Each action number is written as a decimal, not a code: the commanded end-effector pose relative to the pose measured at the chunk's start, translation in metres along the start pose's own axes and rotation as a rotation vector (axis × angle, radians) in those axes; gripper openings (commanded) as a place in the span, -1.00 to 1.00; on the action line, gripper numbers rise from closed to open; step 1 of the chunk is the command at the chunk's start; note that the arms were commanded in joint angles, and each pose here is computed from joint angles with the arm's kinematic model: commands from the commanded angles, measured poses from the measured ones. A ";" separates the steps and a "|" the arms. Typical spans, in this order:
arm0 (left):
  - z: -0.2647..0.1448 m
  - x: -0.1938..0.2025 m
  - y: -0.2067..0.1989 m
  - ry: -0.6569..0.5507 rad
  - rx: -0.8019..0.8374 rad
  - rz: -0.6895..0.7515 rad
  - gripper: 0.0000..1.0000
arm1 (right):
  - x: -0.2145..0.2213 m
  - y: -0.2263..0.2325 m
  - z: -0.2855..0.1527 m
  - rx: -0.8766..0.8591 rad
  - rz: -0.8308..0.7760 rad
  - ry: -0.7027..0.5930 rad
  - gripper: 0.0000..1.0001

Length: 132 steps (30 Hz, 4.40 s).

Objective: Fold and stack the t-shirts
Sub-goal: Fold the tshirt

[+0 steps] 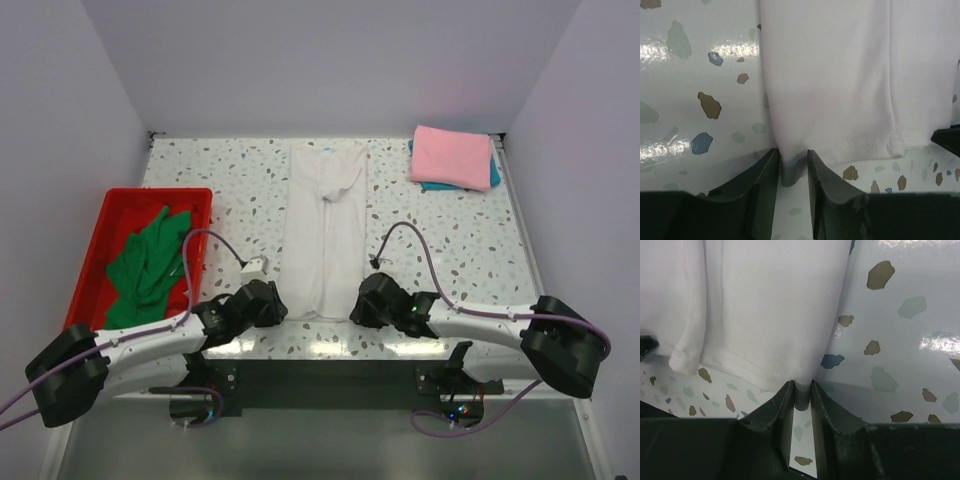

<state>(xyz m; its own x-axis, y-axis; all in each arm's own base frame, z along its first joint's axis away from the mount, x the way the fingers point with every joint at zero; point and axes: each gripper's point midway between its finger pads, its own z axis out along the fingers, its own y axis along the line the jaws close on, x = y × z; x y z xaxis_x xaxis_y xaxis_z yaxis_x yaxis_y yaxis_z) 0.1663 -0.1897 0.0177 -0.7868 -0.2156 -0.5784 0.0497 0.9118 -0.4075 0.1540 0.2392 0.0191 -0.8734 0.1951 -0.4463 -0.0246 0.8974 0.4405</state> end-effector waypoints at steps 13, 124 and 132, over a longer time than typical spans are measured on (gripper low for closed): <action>-0.007 0.042 -0.002 0.106 0.056 0.012 -1.00 | 0.012 -0.027 -0.028 0.054 -0.047 -0.026 -1.00; 0.198 -0.267 -0.067 -0.176 0.022 0.012 -0.95 | -0.315 0.022 0.136 0.140 -0.144 -0.190 -0.63; 0.225 -0.257 -0.038 -0.137 -0.080 -0.005 -0.93 | -0.301 -0.004 0.166 0.181 -0.127 -0.122 -0.63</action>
<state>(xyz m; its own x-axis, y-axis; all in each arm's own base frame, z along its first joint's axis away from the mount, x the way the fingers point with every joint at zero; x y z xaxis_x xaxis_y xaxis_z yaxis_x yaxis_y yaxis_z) 0.4956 -0.2583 0.0305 -0.7002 -0.2677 -0.6619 0.0243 0.9176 -0.3968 0.4964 0.2453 0.0291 -0.7892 0.1278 -0.6007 -0.0277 0.9697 0.2427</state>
